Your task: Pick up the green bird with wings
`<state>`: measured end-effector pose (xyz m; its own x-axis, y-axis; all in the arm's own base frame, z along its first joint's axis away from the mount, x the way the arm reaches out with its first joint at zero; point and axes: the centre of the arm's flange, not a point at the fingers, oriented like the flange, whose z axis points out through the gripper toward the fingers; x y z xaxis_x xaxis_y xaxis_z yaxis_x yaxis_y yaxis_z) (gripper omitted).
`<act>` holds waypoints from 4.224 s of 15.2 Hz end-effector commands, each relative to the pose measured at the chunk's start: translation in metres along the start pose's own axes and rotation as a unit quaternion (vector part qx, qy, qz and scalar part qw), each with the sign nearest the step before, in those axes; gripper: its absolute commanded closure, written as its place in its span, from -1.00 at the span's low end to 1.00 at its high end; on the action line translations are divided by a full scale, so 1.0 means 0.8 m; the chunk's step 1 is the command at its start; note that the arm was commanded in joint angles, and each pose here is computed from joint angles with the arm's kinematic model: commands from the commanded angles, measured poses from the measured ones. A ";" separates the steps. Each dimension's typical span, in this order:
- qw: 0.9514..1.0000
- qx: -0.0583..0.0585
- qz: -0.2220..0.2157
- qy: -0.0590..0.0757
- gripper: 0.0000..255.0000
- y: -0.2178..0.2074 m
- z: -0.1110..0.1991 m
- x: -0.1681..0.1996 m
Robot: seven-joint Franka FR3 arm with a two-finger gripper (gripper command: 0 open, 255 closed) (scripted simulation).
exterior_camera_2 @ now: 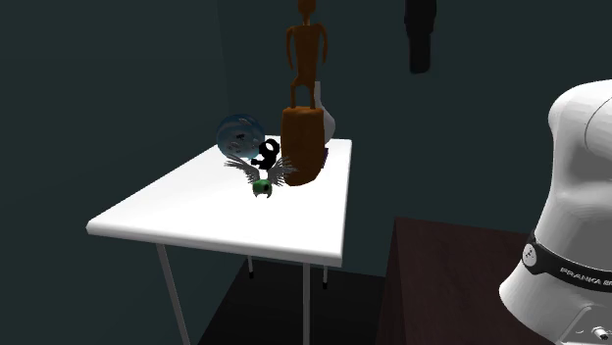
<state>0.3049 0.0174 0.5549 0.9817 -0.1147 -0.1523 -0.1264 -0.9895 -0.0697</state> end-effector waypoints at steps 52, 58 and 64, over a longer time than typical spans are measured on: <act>0.993 -0.105 0.045 -0.024 1.00 0.255 0.318 0.552; 0.993 -0.105 0.045 -0.024 1.00 0.254 0.317 0.551; 0.993 -0.105 0.045 -0.024 1.00 0.253 0.298 0.549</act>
<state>0.6765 -0.2120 0.2339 0.9590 -0.2045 -0.1964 -0.1760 -0.9724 0.1531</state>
